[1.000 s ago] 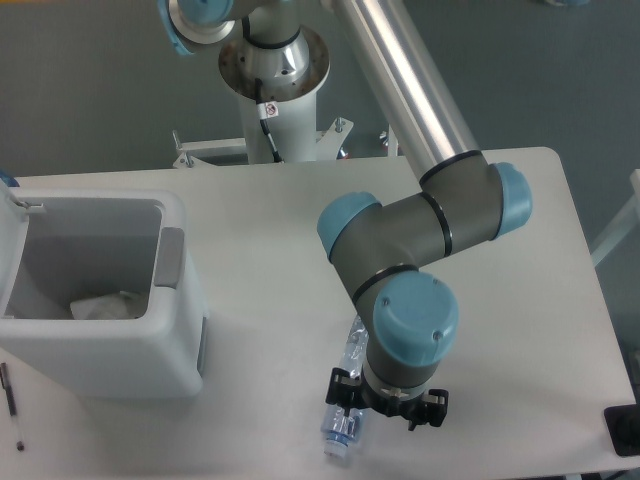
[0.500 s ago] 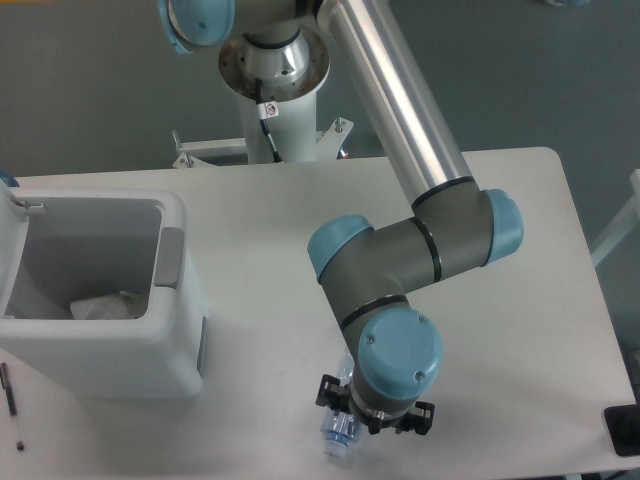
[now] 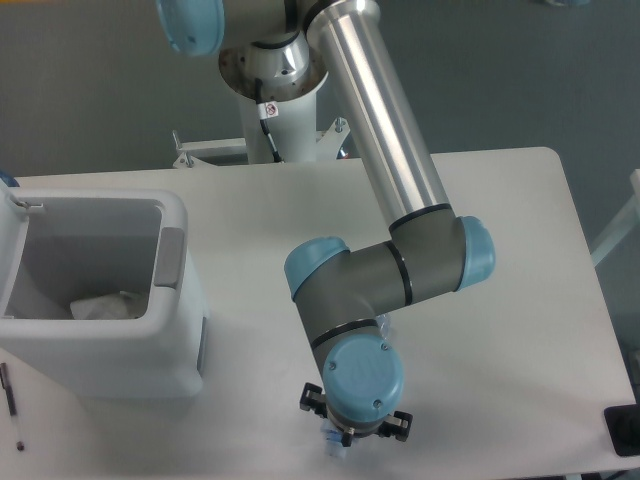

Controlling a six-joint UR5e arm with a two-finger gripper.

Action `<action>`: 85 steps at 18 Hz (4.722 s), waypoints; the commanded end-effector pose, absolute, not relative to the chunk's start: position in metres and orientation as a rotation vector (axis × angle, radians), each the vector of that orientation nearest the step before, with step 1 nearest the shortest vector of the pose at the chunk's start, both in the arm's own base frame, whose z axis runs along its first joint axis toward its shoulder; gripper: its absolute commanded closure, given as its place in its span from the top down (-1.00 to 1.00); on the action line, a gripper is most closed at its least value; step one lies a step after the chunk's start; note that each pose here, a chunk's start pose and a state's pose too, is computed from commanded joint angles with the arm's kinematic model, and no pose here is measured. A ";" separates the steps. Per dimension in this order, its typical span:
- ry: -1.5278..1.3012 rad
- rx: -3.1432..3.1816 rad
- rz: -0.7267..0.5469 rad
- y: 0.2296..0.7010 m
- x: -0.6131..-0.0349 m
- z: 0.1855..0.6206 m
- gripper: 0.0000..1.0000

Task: Place the trash in the trash can
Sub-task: 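Reorient the wrist and lower the gripper around the bottle cap end, then lift the bottle and carry it over the trash bin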

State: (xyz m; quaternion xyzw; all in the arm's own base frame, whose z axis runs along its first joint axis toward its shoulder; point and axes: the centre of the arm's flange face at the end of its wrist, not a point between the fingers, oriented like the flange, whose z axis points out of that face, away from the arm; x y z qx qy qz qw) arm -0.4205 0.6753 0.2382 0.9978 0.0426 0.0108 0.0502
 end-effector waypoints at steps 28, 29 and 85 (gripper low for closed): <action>0.168 3.088 -0.245 0.681 -0.389 0.194 0.12; 0.169 3.091 -0.250 0.681 -0.389 0.198 0.04; 0.219 4.056 1.070 0.612 -0.318 0.641 -0.33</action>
